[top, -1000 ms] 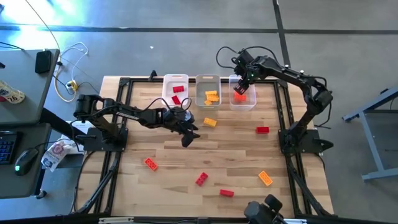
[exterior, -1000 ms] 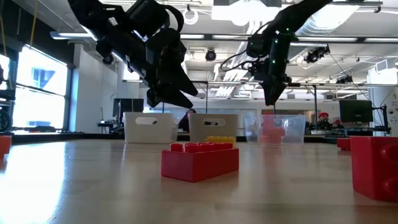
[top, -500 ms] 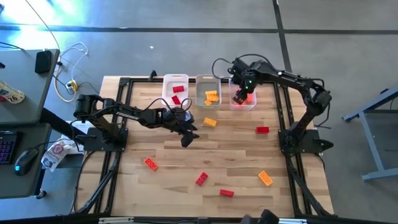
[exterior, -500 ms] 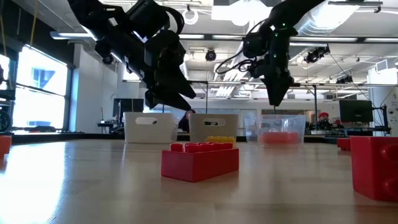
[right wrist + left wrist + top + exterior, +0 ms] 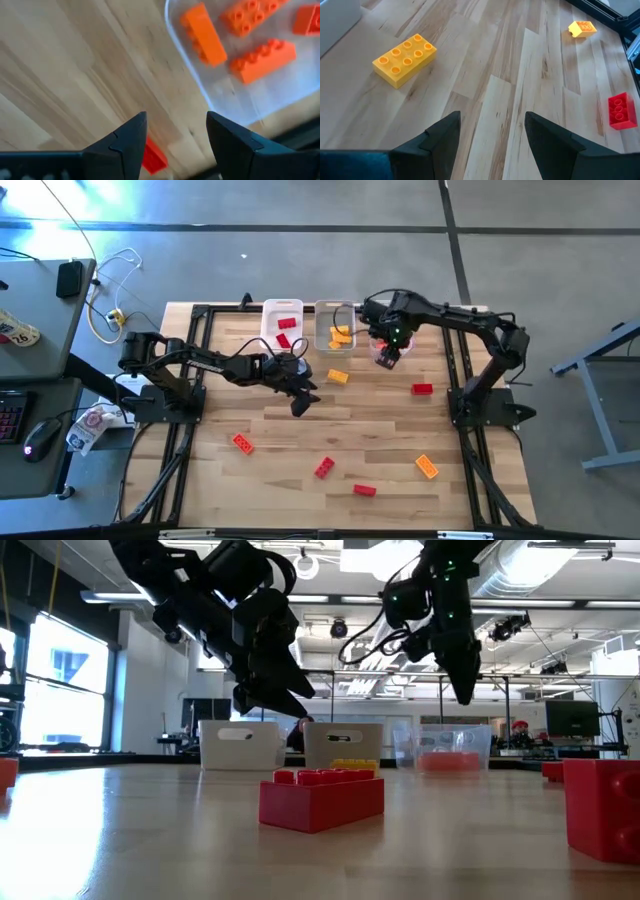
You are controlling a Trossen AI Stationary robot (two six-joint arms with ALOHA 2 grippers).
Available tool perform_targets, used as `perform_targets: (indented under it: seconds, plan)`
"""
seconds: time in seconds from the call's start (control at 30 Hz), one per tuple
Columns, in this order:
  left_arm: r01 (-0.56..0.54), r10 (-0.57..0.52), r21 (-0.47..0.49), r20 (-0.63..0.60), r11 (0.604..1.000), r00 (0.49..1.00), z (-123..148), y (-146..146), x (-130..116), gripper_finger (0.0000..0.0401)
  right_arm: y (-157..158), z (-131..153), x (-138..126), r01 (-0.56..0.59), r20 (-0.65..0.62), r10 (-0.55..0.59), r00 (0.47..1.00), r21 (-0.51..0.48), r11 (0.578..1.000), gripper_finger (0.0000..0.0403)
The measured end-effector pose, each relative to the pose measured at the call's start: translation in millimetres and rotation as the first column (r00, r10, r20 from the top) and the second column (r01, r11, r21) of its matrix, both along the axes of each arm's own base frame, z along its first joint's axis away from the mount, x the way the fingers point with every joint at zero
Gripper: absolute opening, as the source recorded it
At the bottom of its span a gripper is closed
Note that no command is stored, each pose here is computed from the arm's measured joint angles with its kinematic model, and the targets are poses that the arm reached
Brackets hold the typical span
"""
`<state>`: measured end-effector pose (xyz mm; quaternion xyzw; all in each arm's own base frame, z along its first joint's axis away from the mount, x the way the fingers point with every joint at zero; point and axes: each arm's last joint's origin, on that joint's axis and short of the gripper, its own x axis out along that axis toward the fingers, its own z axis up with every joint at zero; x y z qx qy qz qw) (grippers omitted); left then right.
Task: Sort & place blocks by color
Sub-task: Put the yellow game piece into the gray bin
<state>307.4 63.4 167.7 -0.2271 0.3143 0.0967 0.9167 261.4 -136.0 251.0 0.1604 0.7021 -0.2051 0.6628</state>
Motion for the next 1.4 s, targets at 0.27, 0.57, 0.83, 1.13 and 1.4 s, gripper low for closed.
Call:
perform_targets:
  seconds: [0.27, 0.57, 0.83, 1.13, 1.4]
  plan:
    - [-0.01, 0.01, 0.008, -0.002, 1.0, 1.0, -0.1, 0.4, -0.1, 0.0211, 33.1, 6.2, 2.7, -0.056, -0.1, 0.049, 0.994, -0.077, 0.995, 0.0193]
    - [-0.012, 0.012, 0.009, -0.001, 1.0, 1.0, 0.0, 0.3, 0.0, 0.0211, 65.9, 48.8, -19.3, -0.07, 0.039, 0.078, 0.996, -0.177, 0.982, 0.0193]
    - [-0.012, 0.012, 0.01, 0.002, 1.0, 1.0, 0.3, 0.4, 0.2, 0.0211, 96.2, 85.8, -59.3, 0.075, 0.185, -0.035, 0.982, -0.212, 0.975, 0.0193]
    - [-0.011, 0.011, 0.01, 0.002, 1.0, 1.0, 0.2, 0.4, 0.2, 0.0211, 125.4, 98.5, -95.5, 0.168, 0.263, -0.099, 0.96, -0.251, 0.953, 0.0193]
    - [-0.011, 0.011, 0.01, 0.002, 1.0, 1.0, 0.3, 0.4, 0.2, 0.0211, 140.1, 61.0, -125.3, 0.257, 0.281, -0.209, 0.937, -0.148, 0.955, 0.0193]
